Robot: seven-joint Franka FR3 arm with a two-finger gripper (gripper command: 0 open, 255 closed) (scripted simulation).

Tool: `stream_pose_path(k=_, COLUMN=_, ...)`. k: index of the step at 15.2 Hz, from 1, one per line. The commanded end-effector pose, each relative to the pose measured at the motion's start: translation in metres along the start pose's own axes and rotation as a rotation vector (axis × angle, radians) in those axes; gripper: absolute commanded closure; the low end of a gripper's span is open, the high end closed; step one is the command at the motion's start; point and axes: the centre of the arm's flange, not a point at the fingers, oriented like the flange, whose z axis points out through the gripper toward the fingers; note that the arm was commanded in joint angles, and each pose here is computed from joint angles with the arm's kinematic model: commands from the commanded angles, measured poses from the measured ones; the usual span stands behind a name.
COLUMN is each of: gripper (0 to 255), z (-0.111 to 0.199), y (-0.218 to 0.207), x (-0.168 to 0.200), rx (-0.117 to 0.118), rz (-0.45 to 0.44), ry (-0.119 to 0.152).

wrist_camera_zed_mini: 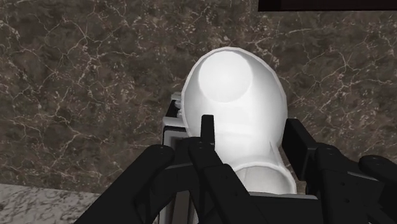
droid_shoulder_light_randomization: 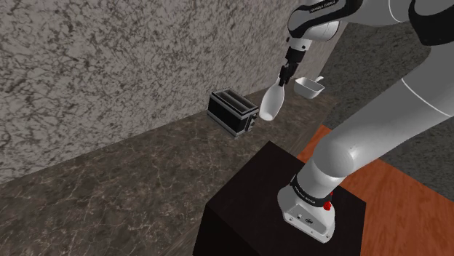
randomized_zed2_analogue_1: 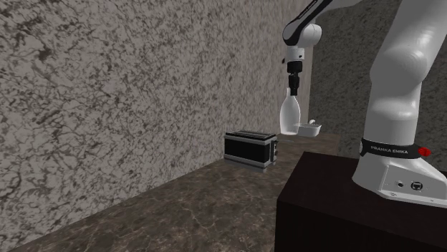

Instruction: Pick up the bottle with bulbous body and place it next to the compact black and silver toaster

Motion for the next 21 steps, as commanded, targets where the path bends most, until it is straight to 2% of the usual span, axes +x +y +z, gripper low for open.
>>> stream_pose_path(k=1, gripper=255, z=0.01, y=0.001, x=0.0, rx=-0.001, rz=0.0, ry=0.001)
stream_pose_path(k=21, gripper=255, z=0.116, y=0.002, x=0.004, rx=-0.001, rz=0.0, ry=0.001)
